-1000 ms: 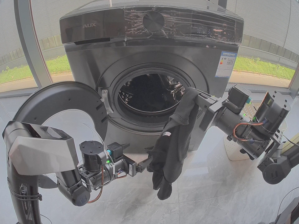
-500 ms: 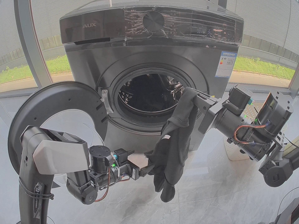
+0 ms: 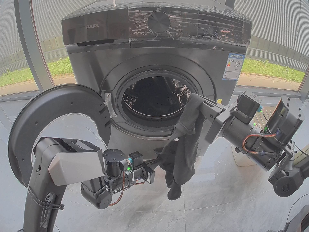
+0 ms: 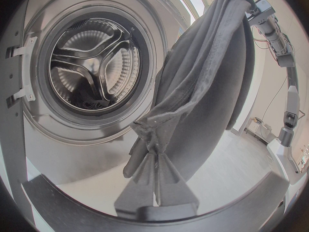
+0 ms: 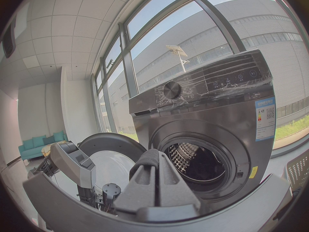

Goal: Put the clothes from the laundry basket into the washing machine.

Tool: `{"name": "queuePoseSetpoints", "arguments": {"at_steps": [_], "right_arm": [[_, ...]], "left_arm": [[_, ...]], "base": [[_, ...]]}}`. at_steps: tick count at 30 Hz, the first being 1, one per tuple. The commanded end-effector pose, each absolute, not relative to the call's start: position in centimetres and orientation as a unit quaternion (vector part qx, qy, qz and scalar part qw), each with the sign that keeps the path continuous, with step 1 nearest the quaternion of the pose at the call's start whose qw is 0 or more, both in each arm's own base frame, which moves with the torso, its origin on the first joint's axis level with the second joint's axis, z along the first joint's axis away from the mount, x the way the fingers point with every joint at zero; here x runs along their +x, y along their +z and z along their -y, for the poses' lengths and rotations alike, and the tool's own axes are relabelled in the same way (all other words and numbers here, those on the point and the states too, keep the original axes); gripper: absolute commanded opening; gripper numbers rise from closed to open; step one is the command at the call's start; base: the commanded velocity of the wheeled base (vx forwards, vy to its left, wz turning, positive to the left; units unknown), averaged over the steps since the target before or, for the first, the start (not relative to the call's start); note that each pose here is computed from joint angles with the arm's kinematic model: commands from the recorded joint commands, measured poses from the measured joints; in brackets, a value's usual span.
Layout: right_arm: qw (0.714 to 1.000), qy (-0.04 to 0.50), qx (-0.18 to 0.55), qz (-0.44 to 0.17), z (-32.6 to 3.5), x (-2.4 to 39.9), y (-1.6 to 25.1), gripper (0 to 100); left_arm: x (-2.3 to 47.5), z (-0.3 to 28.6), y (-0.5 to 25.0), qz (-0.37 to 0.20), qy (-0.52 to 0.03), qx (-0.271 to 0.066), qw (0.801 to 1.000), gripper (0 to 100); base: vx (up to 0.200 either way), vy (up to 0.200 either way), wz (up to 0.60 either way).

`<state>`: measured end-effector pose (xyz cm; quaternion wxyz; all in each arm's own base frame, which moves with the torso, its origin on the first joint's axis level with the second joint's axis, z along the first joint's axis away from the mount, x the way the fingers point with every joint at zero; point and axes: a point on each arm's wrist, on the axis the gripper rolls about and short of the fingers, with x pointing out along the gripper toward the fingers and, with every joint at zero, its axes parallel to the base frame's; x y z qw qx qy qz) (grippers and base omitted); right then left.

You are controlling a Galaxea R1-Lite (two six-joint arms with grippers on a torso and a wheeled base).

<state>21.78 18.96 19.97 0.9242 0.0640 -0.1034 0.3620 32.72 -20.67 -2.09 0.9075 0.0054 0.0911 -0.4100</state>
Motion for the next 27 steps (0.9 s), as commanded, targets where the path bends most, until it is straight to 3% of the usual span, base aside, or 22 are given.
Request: {"name": "queuePoseSetpoints", "arguments": {"at_steps": [1,6,11,17,22,27], "right_arm": [[0.927,0.358,0.062,0.097,-18.7,21.8,19.6,0],[0.933,0.342,0.06,0.095,-18.0,22.3,19.5,0],[0.948,0.303,0.055,0.085,-16.1,23.8,18.8,0],[0.952,0.292,0.051,0.071,-15.6,24.6,17.3,0],[0.951,0.296,0.053,0.074,-16.0,24.6,17.4,0],[0.948,0.302,0.055,0.08,-16.4,24.4,17.8,0]], "left_arm": [[32.7,21.0,-2.0,-0.087,-0.417,0.005,0.905,0],[32.9,20.5,-1.1,-0.074,-0.408,0.006,0.91,0],[31.7,18.4,2.8,-0.052,-0.386,0.004,0.921,0],[29.6,16.5,6.2,-0.034,-0.376,0.001,0.926,0],[29.2,16.4,6.0,-0.043,-0.377,0.003,0.925,0],[28.7,16.9,4.0,-0.076,-0.391,0.008,0.917,0]], "base": [[0.0,0.0,0.0],[0.0,0.0,0.0],[0.0,0.0,0.0],[0.0,0.0,0.0],[0.0,0.0,0.0],[0.0,0.0,0.0]]}}
